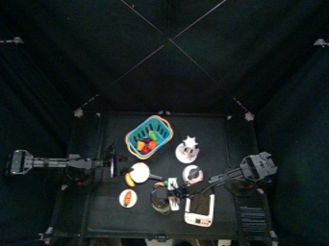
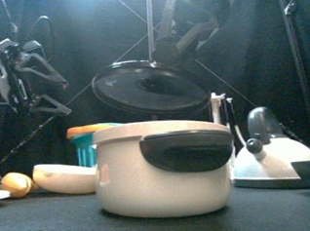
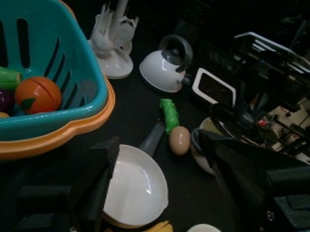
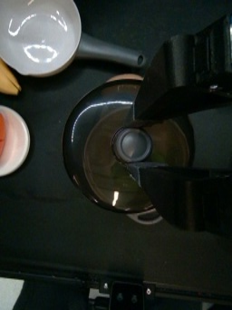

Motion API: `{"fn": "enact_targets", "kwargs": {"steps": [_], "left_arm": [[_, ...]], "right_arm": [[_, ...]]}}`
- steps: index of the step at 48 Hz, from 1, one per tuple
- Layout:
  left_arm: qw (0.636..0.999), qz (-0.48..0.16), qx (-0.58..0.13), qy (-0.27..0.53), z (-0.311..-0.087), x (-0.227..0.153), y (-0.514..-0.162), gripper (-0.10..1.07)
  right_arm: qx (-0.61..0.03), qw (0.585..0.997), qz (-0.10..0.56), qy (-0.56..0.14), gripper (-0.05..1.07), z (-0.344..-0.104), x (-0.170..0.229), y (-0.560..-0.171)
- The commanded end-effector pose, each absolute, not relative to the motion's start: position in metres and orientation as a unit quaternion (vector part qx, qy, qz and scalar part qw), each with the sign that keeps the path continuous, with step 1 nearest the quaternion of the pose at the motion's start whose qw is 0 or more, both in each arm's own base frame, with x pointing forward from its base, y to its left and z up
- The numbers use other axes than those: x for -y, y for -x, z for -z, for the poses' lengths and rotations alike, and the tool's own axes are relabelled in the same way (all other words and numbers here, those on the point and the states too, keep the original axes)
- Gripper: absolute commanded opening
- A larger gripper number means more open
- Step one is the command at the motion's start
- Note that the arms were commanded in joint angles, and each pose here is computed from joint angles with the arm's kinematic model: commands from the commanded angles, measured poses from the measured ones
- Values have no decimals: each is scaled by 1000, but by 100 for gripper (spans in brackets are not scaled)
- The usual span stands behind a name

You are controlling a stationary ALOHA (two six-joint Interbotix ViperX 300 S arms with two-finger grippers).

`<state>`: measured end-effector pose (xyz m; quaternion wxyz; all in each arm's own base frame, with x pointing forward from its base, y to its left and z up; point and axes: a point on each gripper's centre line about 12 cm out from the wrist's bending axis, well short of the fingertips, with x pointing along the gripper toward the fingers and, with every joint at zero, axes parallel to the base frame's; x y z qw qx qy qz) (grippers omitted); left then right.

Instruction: Place lid onto pot

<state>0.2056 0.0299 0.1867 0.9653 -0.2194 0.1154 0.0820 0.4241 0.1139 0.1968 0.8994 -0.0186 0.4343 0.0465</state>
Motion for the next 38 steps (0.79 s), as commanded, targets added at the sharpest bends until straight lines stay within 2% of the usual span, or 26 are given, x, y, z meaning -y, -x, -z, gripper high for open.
{"fn": "enact_targets", "kwargs": {"steps": [1, 38], "left_arm": [[965, -82, -110, 222, -190, -30, -208, 101], [965, -82, -113, 222, -188, -30, -207, 101]], "right_arm": [[-424, 904, -50, 6, 56, -206, -118, -429], [-458, 888, -42, 2, 56, -185, -120, -430]]}}
